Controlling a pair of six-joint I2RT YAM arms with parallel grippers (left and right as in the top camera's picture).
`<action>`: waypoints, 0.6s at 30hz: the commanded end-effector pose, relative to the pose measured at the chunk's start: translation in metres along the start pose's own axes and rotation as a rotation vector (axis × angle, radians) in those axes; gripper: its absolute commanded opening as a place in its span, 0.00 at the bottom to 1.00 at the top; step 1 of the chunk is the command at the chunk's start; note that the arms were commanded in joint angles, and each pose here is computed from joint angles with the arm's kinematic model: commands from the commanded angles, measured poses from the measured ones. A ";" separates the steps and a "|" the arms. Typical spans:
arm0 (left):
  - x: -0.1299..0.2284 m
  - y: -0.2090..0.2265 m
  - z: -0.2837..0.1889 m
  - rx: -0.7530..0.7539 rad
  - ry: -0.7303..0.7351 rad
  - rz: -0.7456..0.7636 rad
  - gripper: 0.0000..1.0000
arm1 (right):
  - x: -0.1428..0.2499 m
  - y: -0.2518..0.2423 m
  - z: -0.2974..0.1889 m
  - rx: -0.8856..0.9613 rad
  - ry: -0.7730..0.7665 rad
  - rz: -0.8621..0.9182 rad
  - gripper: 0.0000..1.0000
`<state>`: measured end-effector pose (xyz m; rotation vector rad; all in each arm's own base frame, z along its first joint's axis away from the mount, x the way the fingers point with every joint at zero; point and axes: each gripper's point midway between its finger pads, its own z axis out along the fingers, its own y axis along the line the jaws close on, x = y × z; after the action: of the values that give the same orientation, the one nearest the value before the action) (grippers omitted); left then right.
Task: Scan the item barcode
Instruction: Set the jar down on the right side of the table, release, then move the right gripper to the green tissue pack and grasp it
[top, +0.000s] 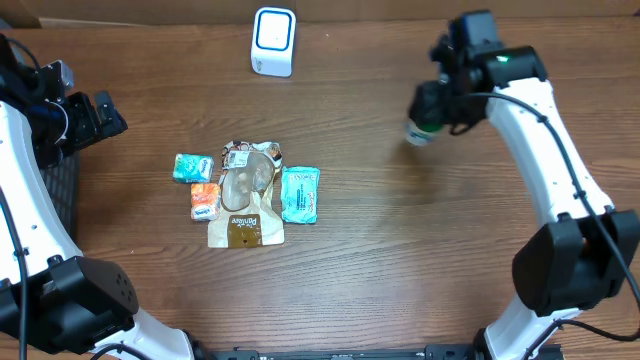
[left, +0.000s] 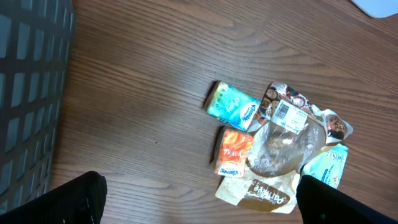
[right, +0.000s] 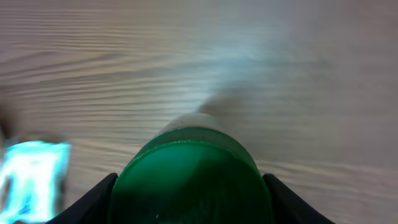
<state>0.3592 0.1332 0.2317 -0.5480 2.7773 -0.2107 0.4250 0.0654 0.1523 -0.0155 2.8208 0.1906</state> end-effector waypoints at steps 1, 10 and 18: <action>-0.001 -0.002 0.001 0.012 0.000 0.019 1.00 | 0.011 -0.049 0.016 0.108 0.007 0.083 0.17; -0.001 -0.002 0.001 0.012 0.000 0.019 1.00 | 0.042 -0.087 0.051 0.191 0.053 0.135 0.40; -0.001 -0.002 0.001 0.012 0.000 0.019 1.00 | 0.036 -0.086 0.040 0.189 0.052 0.135 0.93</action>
<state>0.3593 0.1331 0.2318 -0.5473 2.7771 -0.2106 0.3980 -0.0096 0.0741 0.1972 2.9198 -0.0398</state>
